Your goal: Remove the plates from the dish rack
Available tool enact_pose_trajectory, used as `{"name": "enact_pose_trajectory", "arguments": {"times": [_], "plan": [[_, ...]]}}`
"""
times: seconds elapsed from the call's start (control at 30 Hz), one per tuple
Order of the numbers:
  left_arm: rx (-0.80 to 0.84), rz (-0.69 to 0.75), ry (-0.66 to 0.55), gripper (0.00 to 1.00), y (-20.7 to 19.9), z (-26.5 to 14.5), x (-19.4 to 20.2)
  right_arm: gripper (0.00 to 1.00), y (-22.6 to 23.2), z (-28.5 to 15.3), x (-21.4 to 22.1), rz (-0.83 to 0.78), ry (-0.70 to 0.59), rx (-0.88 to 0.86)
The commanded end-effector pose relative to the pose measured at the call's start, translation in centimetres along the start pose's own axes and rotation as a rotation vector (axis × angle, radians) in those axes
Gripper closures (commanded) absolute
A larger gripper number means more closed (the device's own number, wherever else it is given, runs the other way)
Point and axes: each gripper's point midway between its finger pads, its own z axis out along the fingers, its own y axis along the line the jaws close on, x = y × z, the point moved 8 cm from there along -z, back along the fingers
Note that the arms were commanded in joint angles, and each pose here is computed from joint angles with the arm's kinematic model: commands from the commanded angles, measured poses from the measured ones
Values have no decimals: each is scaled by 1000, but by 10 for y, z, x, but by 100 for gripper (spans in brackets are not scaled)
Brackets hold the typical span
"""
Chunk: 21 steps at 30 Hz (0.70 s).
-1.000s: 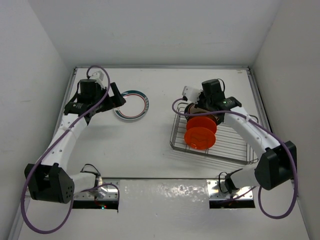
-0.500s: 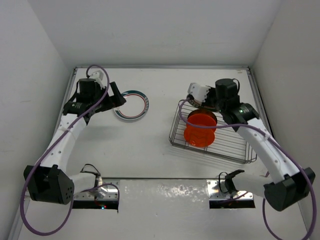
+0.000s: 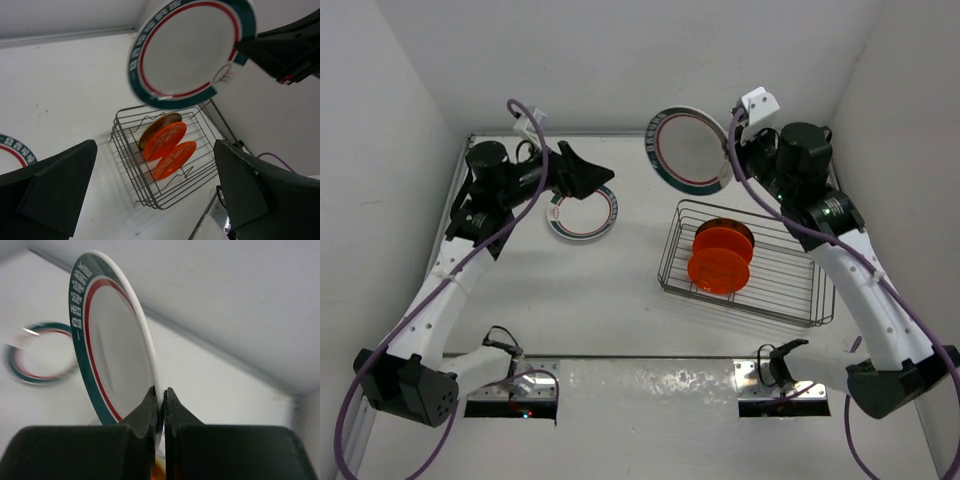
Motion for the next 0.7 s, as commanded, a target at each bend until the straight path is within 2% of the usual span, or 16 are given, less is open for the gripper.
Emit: {"name": "enact_pose_trajectory", "arguments": {"times": [0.0,0.07,0.13,0.23,0.37,0.5,0.6,0.63,0.67], "plan": [[73,84,-16,0,-15,6,-19,100,40,15,-11,547,-74,-176],[-28,103,-9,2,-2,8,-18,100,50,20,-9,709,-168,-209],[-119,109,26,4,11,8,-10,100,59,22,-11,830,-209,-271],[-152,105,61,6,21,8,2,100,75,32,-10,952,-244,-407],[-206,89,87,9,33,9,12,100,84,44,-9,1034,-296,-486],[-210,76,109,14,39,14,18,100,91,52,-2,1046,-272,-505],[-92,37,121,56,32,22,20,100,98,60,2,1063,-250,-538],[-66,22,118,90,30,24,20,100,100,62,2,1070,-247,-547],[-41,15,111,100,30,29,20,100,102,64,4,1073,-239,-553]]}}
